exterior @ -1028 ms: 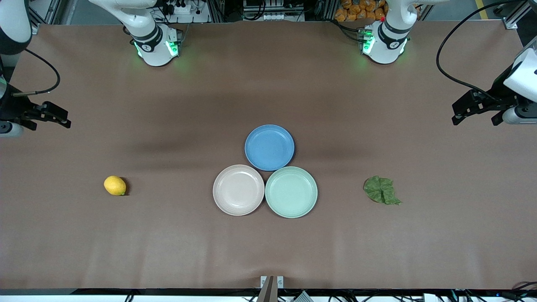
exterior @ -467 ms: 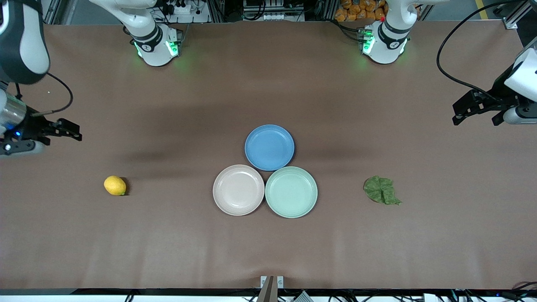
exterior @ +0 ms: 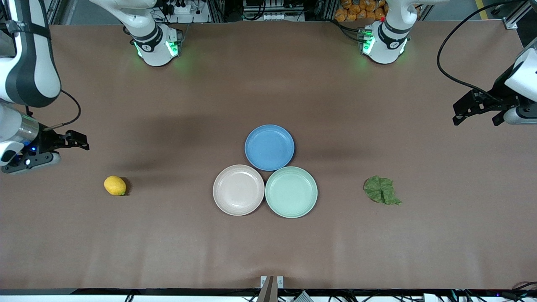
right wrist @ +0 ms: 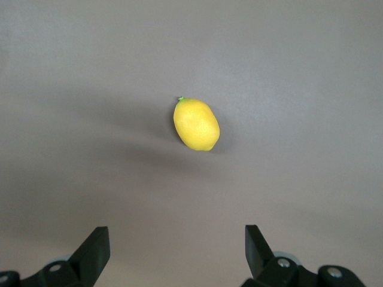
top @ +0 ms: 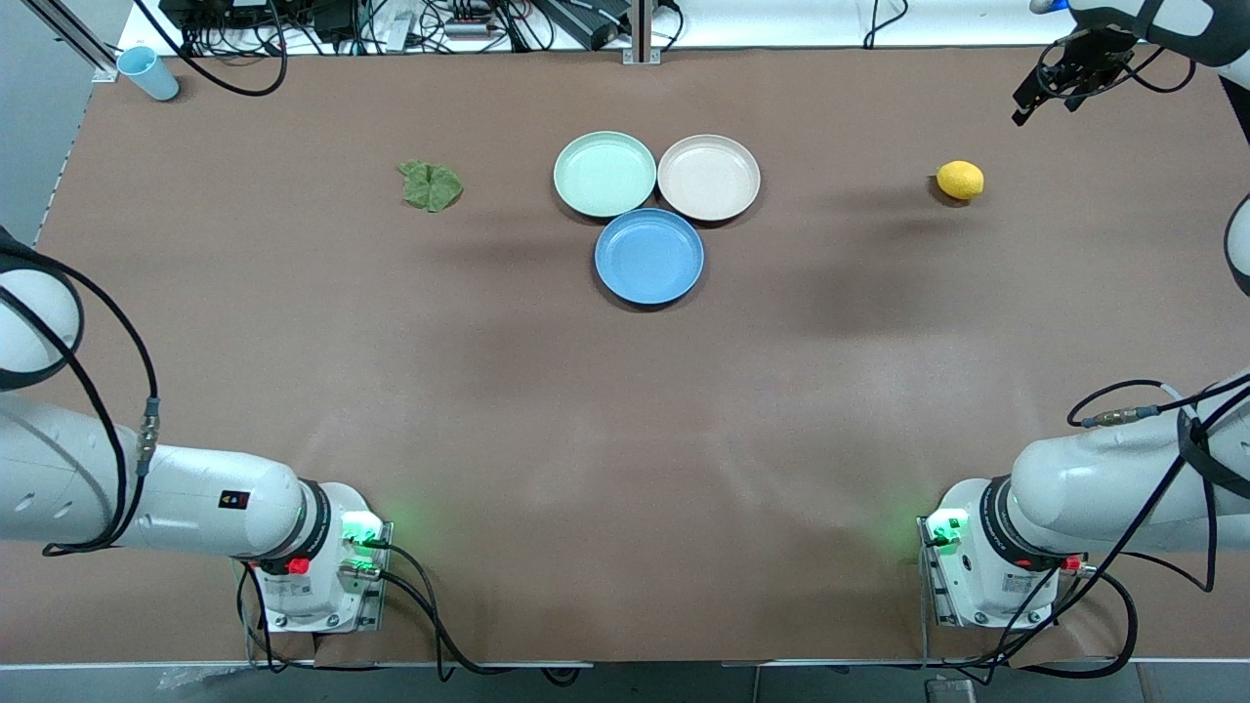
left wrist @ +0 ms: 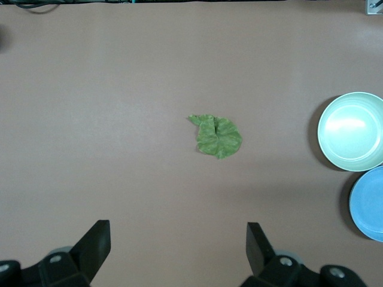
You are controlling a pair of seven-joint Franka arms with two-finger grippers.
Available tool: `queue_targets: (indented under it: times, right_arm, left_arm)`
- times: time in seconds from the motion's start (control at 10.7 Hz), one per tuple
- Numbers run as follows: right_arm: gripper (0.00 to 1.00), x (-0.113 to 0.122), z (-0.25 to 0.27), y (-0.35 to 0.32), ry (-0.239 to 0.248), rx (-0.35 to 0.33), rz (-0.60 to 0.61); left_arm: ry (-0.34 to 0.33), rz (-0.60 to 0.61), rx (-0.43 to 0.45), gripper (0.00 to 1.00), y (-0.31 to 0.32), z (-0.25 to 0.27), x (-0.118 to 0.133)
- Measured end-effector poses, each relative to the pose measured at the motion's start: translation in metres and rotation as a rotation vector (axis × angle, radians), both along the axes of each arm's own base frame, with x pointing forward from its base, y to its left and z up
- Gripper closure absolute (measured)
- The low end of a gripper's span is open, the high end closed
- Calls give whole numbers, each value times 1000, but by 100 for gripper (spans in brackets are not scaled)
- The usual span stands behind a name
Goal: Place lemon and lettuce in plates
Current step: 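Lower the right gripper onto the lemon while the left gripper approaches the lettuce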
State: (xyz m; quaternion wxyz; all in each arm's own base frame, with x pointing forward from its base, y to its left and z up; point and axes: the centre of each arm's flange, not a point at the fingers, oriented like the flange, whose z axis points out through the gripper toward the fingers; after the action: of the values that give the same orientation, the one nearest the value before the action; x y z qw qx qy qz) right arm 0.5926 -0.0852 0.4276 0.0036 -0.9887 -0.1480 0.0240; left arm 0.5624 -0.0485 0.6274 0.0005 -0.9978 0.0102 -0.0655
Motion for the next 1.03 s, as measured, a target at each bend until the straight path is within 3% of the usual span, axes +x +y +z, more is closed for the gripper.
queue_targets:
  times: [1.03]
  right_arm:
    - [0, 26, -88, -12, -2, 1, 118]
  left_arm:
    - [63, -1, 7, 0, -3, -35, 17]
